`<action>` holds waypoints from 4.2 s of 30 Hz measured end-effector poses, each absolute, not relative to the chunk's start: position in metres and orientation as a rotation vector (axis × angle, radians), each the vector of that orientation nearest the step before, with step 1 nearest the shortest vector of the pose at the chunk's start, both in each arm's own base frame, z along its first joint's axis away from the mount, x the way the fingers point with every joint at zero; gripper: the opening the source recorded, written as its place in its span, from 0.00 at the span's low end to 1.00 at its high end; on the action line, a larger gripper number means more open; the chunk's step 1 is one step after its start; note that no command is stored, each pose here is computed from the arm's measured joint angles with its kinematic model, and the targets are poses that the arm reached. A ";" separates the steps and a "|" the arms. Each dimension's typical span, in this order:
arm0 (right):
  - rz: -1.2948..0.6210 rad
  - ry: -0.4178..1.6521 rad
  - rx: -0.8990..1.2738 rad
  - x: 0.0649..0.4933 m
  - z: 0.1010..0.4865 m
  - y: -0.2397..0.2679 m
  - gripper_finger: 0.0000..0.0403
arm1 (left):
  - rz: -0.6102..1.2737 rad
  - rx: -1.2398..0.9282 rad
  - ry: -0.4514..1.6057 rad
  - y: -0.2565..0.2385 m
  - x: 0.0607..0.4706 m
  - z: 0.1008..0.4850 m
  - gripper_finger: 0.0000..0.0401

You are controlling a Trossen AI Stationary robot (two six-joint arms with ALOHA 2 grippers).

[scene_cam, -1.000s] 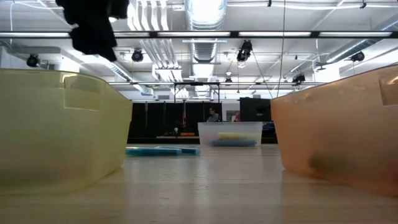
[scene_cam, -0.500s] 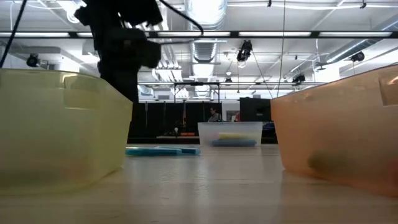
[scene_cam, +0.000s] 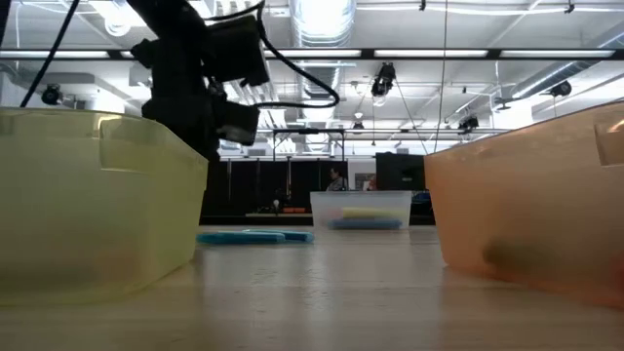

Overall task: Pick & Place Markers
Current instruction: Put the yellow pen into the yellow bin, then put the left blue pen into the yellow bin

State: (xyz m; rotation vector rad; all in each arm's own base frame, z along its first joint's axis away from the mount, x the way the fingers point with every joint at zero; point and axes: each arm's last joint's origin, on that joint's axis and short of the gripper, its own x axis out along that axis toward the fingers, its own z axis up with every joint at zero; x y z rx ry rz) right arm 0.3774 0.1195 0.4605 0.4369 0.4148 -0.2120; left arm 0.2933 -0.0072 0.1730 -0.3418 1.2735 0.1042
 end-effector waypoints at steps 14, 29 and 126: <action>-0.211 0.415 0.434 0.377 0.460 0.120 0.20 | 0.082 -0.280 1.348 -0.007 0.306 0.149 0.40; -0.204 0.422 0.389 0.378 0.460 0.120 0.17 | 0.077 -0.249 1.337 -0.006 0.306 0.152 0.08; -0.823 0.694 1.414 0.417 0.228 -0.005 0.38 | -0.147 -0.505 1.021 -0.128 0.161 0.306 0.39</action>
